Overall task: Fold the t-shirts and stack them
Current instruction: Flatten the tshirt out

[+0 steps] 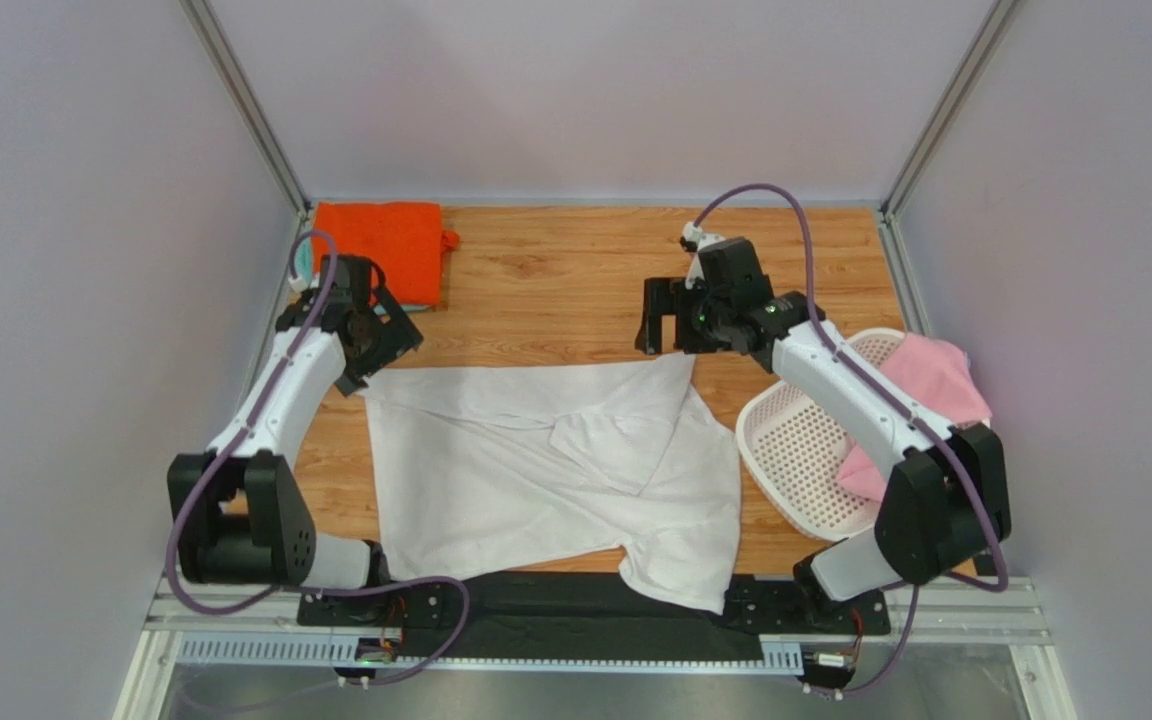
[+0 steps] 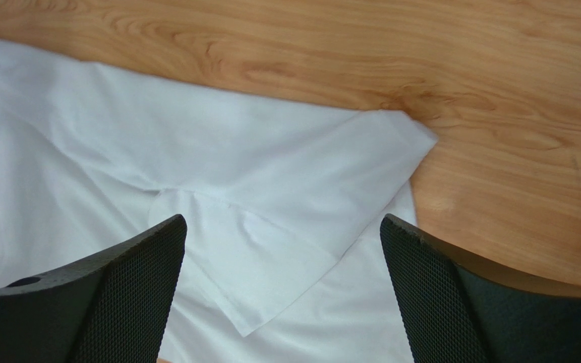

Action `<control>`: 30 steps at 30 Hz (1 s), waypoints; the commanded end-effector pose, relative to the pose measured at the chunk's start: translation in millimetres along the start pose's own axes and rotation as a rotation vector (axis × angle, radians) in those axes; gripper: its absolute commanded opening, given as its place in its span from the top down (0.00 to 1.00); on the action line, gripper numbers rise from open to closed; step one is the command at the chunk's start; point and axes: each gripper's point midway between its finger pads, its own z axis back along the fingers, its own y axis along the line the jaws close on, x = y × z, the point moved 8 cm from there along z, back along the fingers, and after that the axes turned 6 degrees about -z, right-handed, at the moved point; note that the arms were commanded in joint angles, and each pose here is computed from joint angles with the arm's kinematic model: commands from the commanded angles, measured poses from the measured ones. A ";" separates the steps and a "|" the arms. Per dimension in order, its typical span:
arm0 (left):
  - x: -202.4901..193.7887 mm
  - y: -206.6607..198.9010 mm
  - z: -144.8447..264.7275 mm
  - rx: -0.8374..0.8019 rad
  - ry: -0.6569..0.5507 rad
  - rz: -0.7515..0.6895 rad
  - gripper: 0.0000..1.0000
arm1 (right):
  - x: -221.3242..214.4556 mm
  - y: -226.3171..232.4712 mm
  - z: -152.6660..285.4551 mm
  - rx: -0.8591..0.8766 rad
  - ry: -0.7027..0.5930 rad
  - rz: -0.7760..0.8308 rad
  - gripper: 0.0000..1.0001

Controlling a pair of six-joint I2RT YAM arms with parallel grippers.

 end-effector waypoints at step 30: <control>-46.4 -33.8 -94.0 0.012 0.338 -0.099 0.00 | -78.2 -7.6 -121.7 -0.073 0.218 -0.224 0.00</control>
